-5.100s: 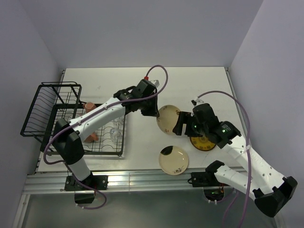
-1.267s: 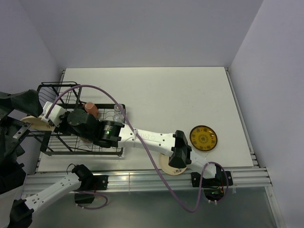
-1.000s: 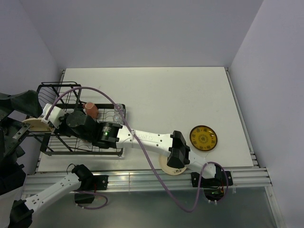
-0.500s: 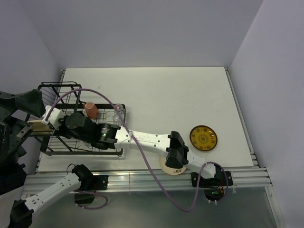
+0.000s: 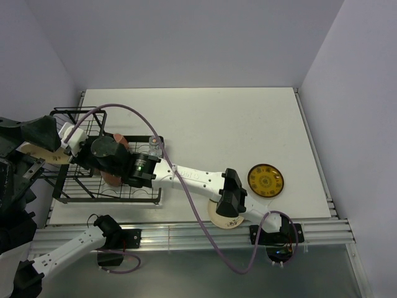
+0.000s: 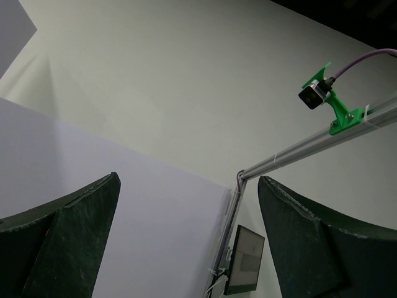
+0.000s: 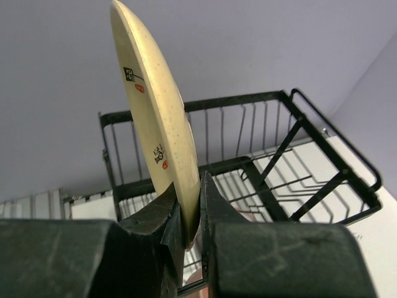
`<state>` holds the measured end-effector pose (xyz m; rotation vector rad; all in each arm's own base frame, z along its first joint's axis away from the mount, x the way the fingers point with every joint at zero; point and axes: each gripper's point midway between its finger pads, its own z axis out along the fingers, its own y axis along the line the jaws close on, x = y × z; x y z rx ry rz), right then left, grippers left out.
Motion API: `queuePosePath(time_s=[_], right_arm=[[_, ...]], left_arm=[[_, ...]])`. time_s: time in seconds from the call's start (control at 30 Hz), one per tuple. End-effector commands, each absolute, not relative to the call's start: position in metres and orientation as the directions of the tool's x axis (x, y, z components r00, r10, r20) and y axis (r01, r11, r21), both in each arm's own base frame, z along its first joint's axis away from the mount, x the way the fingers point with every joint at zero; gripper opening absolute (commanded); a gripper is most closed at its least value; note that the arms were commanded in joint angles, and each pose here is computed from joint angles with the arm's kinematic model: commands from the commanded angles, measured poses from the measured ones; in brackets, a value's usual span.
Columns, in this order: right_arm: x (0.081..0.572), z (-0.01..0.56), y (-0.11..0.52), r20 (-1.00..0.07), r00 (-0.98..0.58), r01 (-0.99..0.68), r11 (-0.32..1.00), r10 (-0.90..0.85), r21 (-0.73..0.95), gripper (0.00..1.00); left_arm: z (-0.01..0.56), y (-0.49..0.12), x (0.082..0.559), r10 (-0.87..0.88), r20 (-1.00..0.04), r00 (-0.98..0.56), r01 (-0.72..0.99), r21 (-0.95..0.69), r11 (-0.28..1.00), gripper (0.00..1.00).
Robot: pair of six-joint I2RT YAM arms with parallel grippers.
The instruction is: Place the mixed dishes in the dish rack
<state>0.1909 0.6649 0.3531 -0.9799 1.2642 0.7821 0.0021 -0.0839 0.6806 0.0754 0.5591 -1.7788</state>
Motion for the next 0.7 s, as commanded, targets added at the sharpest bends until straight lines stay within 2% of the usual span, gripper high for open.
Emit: queuePosePath(time_s=[0.0,0.67], right_arm=[[0.206,0.422,0.653,-0.969,0.195,-0.892,0.438,0.151,-0.111,0.0],[0.232,0.383,0.665,-0.969,0.232,-0.888,0.426,0.086,-0.175,0.0]], left_arm=[[0.693,-0.087,-0.01,-0.886,-0.361,-0.29,0.945,-0.257,-0.204,0.99],[0.688,-0.085,-0.013,-0.887,-0.359,-0.291,0.945,-0.252,-0.208,0.99]])
